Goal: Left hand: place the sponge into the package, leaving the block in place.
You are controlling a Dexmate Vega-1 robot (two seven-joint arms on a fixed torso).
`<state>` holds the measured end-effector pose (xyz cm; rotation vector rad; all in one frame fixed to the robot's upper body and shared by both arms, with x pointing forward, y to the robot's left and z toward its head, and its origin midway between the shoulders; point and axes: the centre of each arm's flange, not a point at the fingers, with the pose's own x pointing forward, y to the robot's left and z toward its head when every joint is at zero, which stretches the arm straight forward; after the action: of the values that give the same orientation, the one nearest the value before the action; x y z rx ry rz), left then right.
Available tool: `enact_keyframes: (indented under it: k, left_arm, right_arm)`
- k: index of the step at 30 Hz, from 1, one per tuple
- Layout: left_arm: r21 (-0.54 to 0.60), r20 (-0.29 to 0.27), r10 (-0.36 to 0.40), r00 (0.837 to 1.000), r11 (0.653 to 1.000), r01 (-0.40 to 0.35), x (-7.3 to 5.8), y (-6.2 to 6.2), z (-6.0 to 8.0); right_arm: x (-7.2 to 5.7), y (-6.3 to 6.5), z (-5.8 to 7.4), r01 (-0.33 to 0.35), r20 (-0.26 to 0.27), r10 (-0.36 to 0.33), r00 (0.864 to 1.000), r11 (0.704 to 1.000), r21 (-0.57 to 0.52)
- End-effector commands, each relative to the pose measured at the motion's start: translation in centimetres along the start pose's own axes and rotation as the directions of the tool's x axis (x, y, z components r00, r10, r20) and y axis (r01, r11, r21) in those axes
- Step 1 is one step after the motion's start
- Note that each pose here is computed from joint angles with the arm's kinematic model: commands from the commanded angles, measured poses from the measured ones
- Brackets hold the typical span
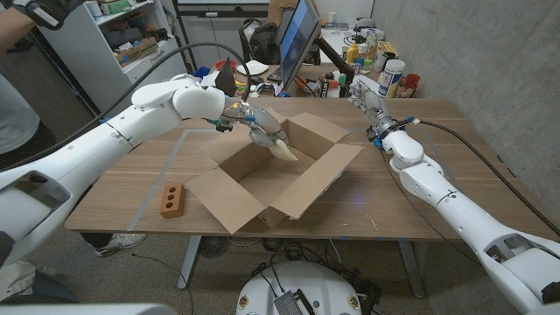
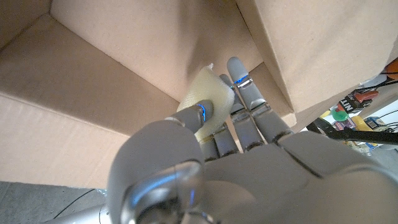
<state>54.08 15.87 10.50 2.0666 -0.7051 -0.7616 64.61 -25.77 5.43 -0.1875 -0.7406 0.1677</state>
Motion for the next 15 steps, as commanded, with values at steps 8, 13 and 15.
enact_keyframes:
  k: [8, 13, 15]
  left_arm:
    - [0.02, 0.01, -0.063, 0.998, 0.998, 0.063, 2.7, -1.8, 0.1]
    - [-0.001, 0.031, -0.066, 0.997, 0.998, 0.066, 3.1, -2.4, 0.2]
    - [0.022, 0.024, -0.067, 0.997, 0.998, 0.066, 3.2, -2.5, 0.3]
  right_arm:
    - [0.4, 0.0, -0.4, -0.01, -0.006, 0.01, 1.0, 1.0, 0.006]
    - [0.6, 0.0, -0.4, -0.008, -0.003, 0.008, 1.0, 1.0, 0.007]
    - [0.7, 0.0, -0.5, -0.017, 0.002, 0.017, 1.0, 1.0, 0.004]
